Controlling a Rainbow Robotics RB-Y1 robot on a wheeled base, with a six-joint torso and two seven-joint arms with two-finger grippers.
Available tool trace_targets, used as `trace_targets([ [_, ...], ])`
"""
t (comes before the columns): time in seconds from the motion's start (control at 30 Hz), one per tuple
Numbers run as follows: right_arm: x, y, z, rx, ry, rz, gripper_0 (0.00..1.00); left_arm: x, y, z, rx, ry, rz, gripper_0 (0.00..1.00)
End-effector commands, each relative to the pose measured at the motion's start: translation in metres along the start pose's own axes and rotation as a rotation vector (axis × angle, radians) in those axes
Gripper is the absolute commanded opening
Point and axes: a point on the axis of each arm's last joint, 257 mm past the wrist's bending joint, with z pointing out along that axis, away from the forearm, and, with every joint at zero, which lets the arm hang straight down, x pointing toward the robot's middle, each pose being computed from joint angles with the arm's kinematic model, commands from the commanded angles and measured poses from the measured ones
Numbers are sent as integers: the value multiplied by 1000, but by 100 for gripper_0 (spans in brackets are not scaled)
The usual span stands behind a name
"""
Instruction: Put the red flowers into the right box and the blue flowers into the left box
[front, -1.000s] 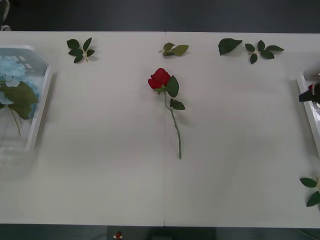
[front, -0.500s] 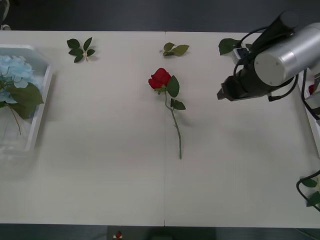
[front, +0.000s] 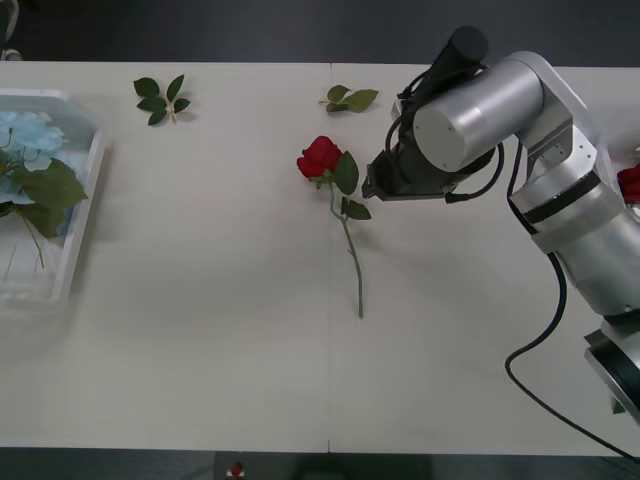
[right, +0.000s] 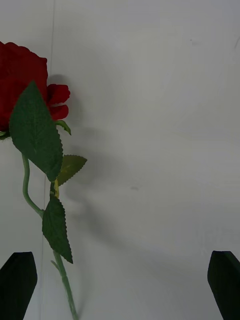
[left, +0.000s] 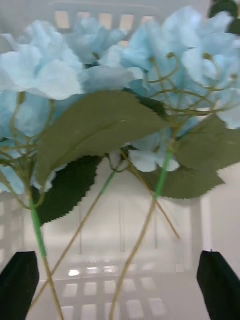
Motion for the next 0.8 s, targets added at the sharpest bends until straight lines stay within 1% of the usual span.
trace_targets([
  [0.03,-28,25,0,-21,-41,25,100,-41,-49,-39,111,-28,169,100],
  [0.13,-32,32,6,-26,-43,29,100,-48,-85,-45,207,-38,206,100],
  [0.27,-36,43,14,-36,-45,36,100,-61,-140,-46,308,-55,302,100],
  [0.37,-38,54,21,-43,-45,38,100,-70,-177,-42,353,-65,380,100],
  [0.5,-37,65,29,-47,-41,37,100,-73,-211,-29,391,-60,450,100],
  [0.6,-38,73,34,-42,-37,32,100,-69,-242,-15,451,-57,469,100],
  [0.7,-40,80,39,-37,-43,28,100,-56,-275,4,525,-56,476,100],
  [0.8,-40,85,46,-29,-44,24,100,-39,-309,23,600,-91,514,100],
])
